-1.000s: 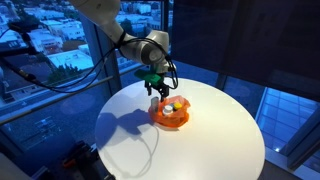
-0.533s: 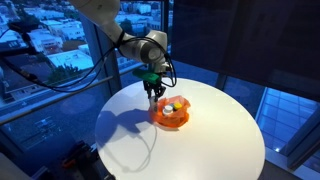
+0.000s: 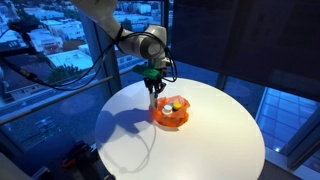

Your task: Remove the roll on stick from the plastic bag and put it on the table

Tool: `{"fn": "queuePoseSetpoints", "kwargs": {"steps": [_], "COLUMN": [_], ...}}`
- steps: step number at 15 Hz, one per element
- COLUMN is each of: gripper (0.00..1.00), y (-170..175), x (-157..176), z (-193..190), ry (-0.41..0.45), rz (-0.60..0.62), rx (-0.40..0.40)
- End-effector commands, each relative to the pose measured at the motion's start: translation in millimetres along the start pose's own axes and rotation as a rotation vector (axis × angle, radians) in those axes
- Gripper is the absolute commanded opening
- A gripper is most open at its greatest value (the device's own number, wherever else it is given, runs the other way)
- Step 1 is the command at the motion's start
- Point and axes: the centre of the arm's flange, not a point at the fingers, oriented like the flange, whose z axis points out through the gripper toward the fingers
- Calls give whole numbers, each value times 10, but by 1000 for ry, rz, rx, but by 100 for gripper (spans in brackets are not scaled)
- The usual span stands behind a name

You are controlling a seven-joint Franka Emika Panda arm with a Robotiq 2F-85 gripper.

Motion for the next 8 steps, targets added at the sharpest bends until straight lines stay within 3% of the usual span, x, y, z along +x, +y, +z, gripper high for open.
{"fn": "queuePoseSetpoints", "kwargs": {"steps": [1, 8], "gripper": [11, 10], "y": [-96, -470], "x": [-110, -276], "z": [-375, -831], "ry": [16, 57], "rz": [-3, -105], "rx": [-15, 25]}}
